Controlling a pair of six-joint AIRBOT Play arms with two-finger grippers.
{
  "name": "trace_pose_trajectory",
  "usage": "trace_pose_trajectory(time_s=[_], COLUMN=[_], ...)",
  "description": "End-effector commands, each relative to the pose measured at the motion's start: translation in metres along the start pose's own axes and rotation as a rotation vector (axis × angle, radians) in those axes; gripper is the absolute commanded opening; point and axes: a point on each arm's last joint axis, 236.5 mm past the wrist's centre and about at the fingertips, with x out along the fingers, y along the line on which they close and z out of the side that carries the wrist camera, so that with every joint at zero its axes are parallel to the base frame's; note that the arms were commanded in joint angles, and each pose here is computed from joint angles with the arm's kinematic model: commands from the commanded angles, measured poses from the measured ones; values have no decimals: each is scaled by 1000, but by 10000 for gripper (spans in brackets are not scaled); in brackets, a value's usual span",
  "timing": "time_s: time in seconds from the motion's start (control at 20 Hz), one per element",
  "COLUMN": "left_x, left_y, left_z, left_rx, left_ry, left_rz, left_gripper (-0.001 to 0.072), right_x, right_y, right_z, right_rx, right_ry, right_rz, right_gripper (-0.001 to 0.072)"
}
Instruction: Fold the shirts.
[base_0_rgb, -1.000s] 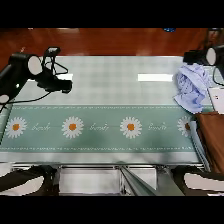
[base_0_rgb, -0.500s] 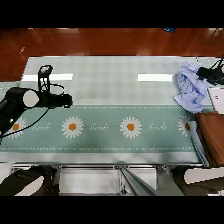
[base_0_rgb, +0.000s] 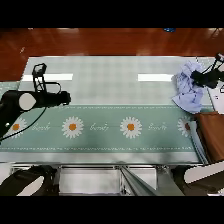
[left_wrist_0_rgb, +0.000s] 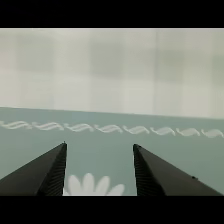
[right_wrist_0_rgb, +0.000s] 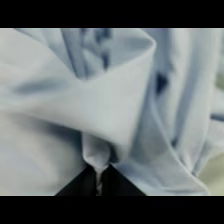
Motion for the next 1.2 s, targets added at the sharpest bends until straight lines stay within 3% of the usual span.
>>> trace_pose_trajectory(time_s=[0.0,0.1,0.25,0.7,0.85,1.15], left_x=[-43,-72,-93,-112,-111,-117], left_y=[33,40,32,31,28,27], left_z=[31,28,8,-23,-25,-21], left_rx=[-105,-121,-96,-26,-32,-32], left_ry=[-138,-167,-145,-77,-70,-99], left_rz=[62,69,56,62,48,41], left_gripper=[509,508,508,508,508,508], right_x=[-68,-141,-279,-599,-600,-440], right_y=[39,68,147,256,273,342], right_z=[47,92,121,15,-25,-147], right_rx=[-68,-103,-217,-569,-650,-853], right_ry=[-102,-297,-626,-1169,-1070,-420], right_rz=[111,193,436,650,717,841], right_gripper=[20,20,20,19,19,19])
